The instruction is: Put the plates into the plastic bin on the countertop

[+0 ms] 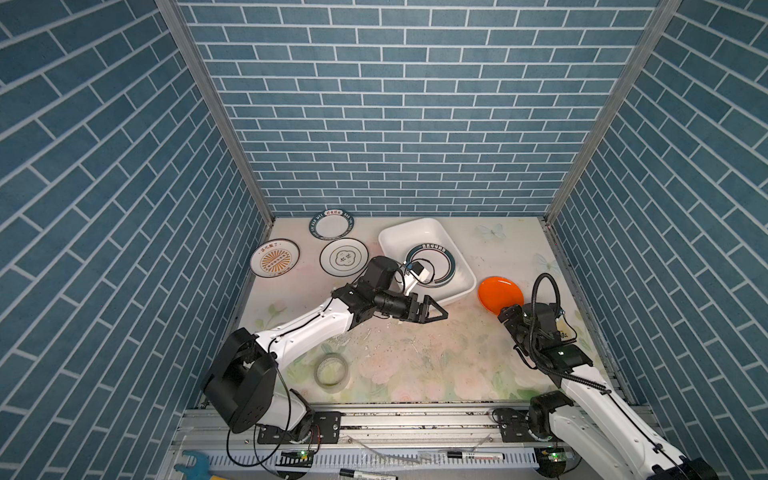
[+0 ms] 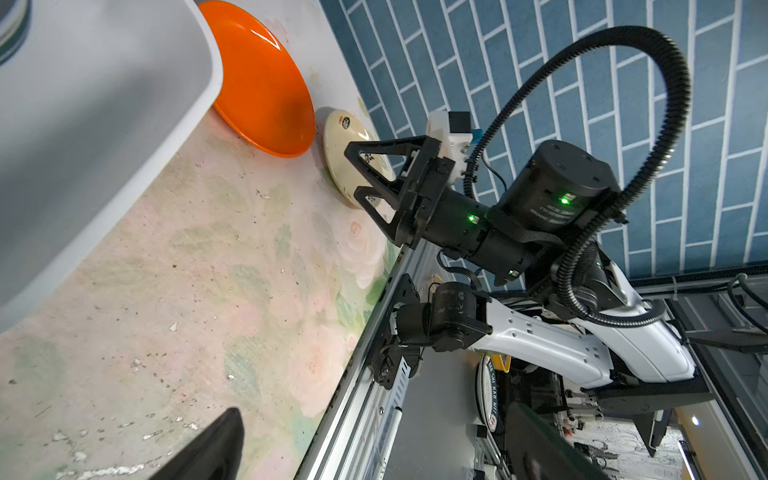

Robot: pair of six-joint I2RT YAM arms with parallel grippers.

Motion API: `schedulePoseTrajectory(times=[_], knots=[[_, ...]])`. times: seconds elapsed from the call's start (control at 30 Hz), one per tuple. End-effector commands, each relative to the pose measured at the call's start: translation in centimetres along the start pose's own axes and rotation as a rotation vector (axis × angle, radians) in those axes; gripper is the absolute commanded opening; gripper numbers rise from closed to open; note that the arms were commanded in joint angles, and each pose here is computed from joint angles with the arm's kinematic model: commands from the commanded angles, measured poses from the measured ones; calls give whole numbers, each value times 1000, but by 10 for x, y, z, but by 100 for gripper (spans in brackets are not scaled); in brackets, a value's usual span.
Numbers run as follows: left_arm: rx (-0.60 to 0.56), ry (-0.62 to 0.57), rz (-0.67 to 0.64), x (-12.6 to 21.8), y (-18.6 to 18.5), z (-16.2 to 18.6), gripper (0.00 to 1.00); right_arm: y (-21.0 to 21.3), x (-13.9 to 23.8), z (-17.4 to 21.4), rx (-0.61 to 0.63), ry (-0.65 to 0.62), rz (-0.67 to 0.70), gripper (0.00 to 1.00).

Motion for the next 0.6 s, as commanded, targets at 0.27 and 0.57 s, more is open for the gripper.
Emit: schedulePoseTrajectory(times=[0.27, 0.57], knots=[[-43, 10, -86, 0, -1, -1, 100, 16, 4, -2, -9, 68, -112, 90], [61, -174, -317, 57, 43, -23, 99, 77, 10, -9, 175, 165, -268, 91]])
Point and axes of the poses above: each gripper's point midway between its finger pads, its own x axis back along the fingers, its own y axis along the line the jaws close on, z = x × y, the point moved 10 cm from there along x, back along the fingers, and after that the axes turned 6 degrees about -x, right-handed, at the moved point
